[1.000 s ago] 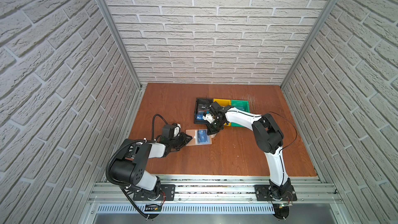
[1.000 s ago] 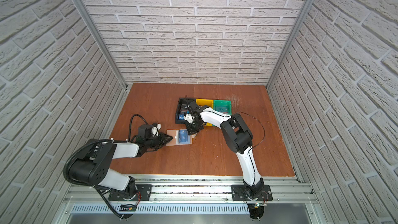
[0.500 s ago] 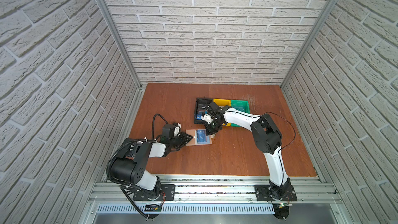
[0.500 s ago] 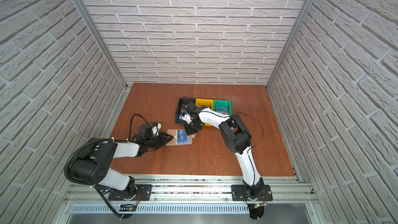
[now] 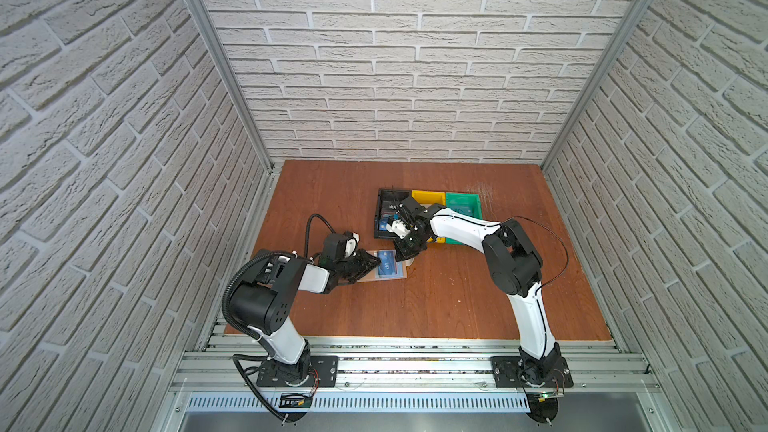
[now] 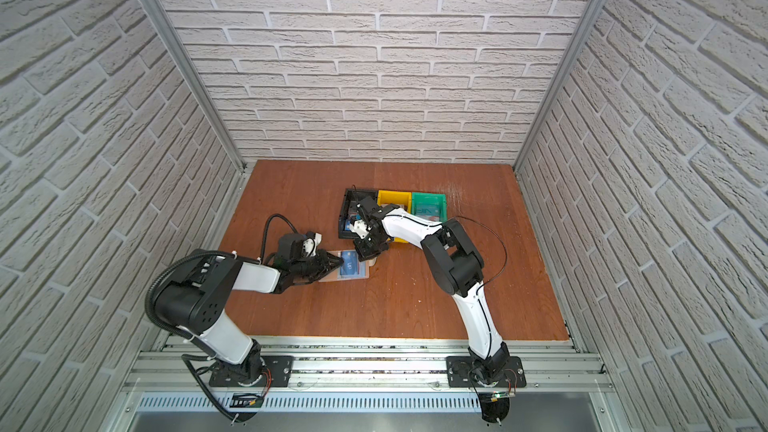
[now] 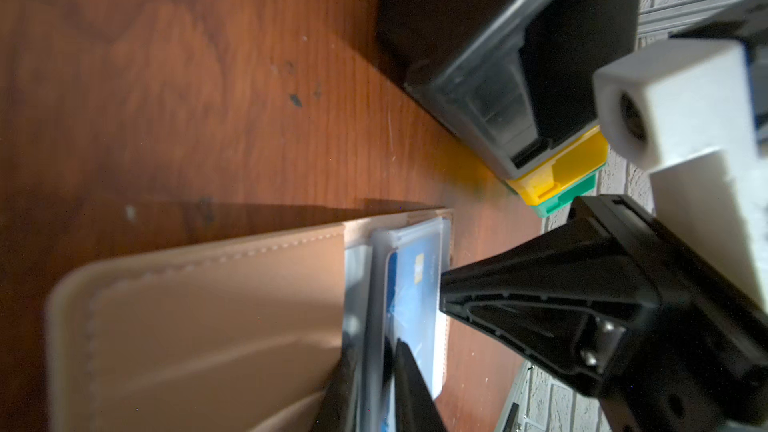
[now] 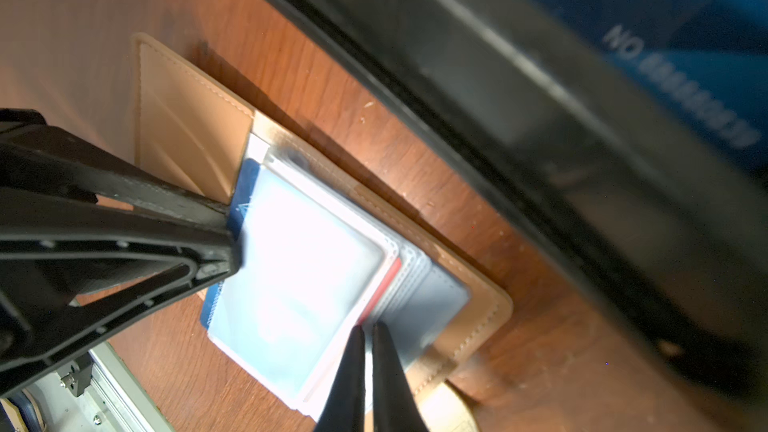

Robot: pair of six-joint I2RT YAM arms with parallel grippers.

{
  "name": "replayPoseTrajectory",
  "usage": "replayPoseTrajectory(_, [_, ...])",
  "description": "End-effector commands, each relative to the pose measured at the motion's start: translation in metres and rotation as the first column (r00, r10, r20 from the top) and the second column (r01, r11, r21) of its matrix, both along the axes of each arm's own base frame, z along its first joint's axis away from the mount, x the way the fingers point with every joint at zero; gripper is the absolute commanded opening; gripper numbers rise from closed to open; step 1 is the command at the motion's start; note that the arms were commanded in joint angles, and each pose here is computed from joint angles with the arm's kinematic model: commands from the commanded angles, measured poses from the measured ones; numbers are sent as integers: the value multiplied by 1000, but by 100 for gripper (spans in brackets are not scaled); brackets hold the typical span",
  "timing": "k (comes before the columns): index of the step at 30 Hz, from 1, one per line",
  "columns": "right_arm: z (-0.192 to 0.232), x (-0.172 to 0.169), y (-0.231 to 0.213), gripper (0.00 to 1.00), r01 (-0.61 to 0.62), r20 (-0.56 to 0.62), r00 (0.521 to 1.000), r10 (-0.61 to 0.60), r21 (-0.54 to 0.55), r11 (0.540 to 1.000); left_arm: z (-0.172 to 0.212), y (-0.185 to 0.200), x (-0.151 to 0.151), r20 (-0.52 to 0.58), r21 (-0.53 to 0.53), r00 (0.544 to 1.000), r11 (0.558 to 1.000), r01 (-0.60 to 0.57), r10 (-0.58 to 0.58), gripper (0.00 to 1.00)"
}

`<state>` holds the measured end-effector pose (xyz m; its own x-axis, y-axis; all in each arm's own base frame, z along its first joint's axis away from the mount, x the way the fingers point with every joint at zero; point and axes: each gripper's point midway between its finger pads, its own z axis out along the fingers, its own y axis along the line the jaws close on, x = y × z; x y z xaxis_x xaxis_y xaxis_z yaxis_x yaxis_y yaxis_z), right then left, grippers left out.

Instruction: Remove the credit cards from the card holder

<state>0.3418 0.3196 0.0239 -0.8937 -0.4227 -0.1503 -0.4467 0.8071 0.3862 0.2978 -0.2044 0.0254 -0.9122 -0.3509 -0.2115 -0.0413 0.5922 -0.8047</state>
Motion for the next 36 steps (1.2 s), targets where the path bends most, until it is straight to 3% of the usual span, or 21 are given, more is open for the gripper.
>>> replayPoseTrajectory(1, [-23,-12,-3,9,-13,-47,999,11,-48,999,0,2,-6,12,2,1000,1000,-1,1,19])
replayPoseTrajectory(36, [-30,-17,-6,9,-20,-72,997,17,-49,999,-14,-3,-6,-26,72,999,996,45,-43,16])
